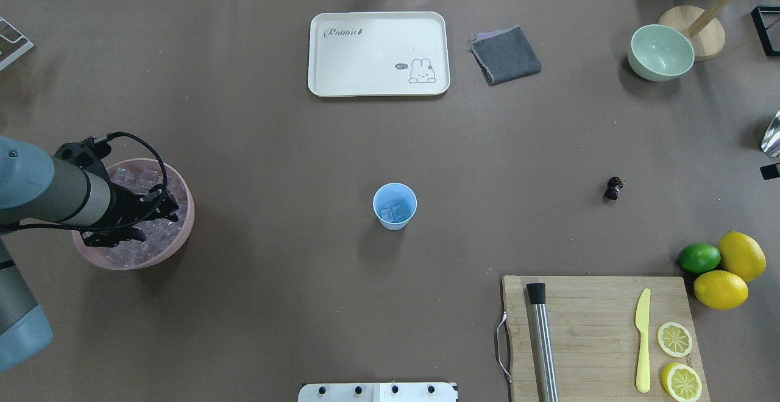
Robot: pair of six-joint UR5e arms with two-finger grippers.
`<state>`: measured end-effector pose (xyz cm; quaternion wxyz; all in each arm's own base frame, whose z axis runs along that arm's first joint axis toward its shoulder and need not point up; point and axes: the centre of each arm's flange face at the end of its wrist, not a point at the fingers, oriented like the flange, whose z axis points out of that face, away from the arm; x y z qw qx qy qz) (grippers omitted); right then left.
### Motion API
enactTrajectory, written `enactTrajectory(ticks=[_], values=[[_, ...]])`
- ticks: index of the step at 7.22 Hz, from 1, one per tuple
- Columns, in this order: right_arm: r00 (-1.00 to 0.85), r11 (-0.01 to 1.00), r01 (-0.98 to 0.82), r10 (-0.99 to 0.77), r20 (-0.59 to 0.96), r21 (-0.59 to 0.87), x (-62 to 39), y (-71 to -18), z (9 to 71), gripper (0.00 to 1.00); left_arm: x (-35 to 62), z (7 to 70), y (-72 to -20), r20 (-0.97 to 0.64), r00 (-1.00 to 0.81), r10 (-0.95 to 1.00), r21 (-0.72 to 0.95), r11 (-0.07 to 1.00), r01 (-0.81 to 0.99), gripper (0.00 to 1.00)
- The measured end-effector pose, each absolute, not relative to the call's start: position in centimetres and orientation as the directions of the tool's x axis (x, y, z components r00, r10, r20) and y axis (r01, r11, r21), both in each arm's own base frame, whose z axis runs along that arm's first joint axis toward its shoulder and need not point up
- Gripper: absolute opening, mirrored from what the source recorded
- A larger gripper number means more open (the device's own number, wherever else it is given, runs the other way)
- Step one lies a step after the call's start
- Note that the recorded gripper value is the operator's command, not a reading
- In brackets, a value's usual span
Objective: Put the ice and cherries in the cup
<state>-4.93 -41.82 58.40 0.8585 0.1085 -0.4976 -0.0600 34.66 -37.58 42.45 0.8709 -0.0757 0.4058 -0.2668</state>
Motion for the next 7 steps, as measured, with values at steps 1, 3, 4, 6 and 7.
enactTrajectory(ticks=[1, 3, 4, 6, 7], values=[[0.498, 0.969, -0.005, -0.212, 0.841, 0.246, -4.9, -41.8, 58.4, 1.00, 34.7, 42.6, -37.5, -0.664, 0.530, -0.527, -0.349, 0.846, 0.403, 0.67], [0.498, 0.970, -0.004, -0.210, 0.841, 0.245, -4.9, -41.8, 58.5, 1.00, 34.8, 42.6, -37.4, -0.663, 0.532, -0.526, -0.349, 0.847, 0.402, 0.54], [0.497, 0.970, -0.004, -0.210, 0.842, 0.245, -4.9, -41.8, 58.5, 1.00, 34.9, 42.7, -37.3, -0.661, 0.533, -0.528, -0.351, 0.846, 0.402, 0.41], [0.497, 0.970, -0.003, -0.210, 0.842, 0.243, -4.9, -41.8, 58.5, 1.00, 35.7, 43.0, -36.8, -0.654, 0.538, -0.532, -0.346, 0.842, 0.413, 0.00], [0.496, 0.970, -0.003, -0.210, 0.843, 0.243, -4.9, -41.7, 58.5, 1.00, 36.1, 43.0, -36.6, -0.651, 0.540, -0.533, -0.340, 0.841, 0.421, 0.00]])
